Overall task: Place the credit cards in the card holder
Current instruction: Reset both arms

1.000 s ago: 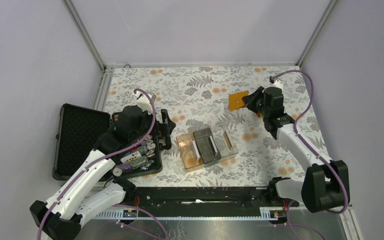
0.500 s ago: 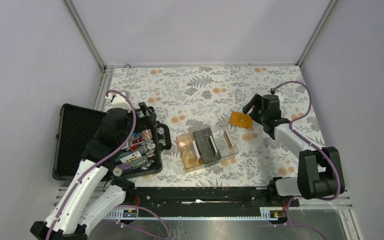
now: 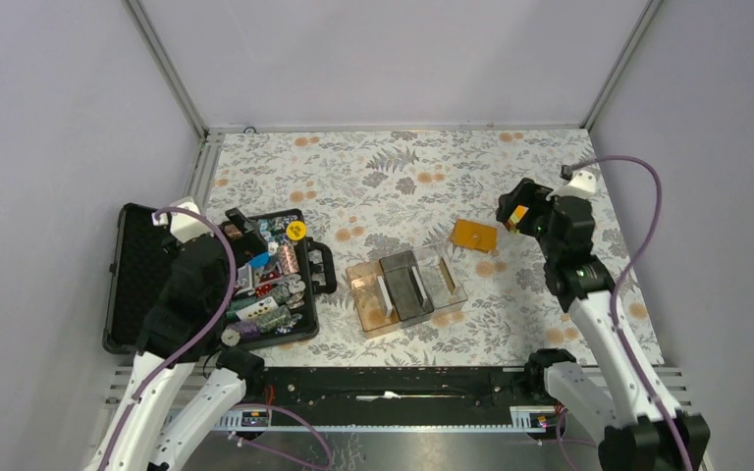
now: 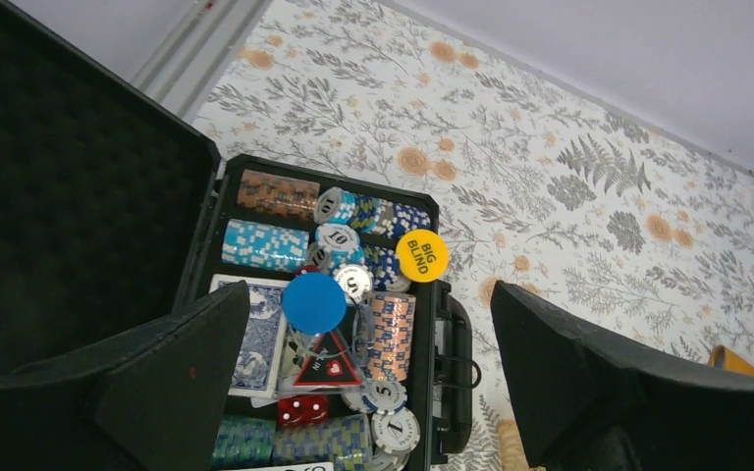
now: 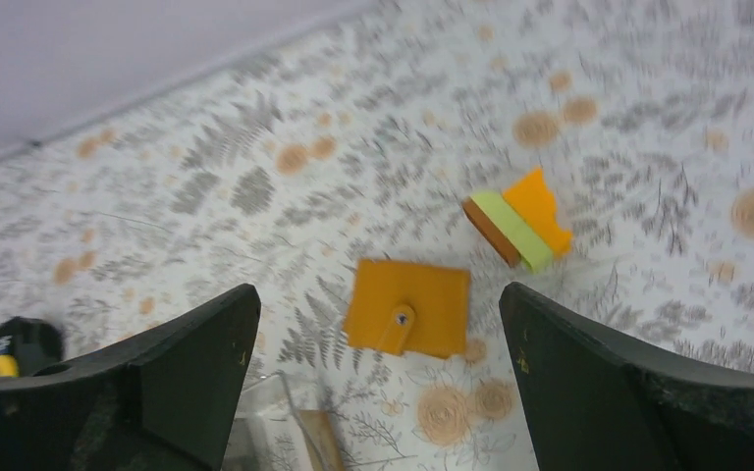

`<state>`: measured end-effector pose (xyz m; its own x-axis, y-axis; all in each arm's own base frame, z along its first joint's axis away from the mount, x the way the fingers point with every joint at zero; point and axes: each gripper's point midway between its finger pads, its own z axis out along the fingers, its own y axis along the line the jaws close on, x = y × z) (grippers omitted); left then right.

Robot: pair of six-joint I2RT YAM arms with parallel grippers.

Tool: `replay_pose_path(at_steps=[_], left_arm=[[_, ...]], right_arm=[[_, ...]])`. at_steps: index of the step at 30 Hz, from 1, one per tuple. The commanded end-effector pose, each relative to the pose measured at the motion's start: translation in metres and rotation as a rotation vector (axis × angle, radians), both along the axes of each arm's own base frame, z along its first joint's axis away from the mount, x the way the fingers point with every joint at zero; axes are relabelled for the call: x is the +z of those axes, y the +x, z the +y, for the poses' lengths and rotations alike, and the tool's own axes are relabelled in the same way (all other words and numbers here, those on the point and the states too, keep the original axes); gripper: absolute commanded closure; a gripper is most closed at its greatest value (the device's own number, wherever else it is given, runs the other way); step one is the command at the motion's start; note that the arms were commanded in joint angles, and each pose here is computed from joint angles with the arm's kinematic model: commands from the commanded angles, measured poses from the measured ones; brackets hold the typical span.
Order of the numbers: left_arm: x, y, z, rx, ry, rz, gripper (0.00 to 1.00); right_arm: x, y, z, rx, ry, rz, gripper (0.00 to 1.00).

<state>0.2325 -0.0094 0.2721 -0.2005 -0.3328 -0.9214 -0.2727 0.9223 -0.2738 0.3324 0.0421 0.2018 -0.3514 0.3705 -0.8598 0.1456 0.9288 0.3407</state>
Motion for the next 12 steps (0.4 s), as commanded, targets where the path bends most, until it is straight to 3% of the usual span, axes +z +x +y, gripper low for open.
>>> replay_pose_path(at_steps=[1,12], left_arm=[[0.014,-0.008,0.019,0.079,0.017,-0.060,0.01],[0.011,-0.007,0.014,0.051,0.019,-0.058,0.01]], right_arm=[[0.066,-0.017,0.009,0.125,-0.064,-0.253,0.00],[0.072,-0.036,0.003,0.128,-0.110,-0.306,0.00]])
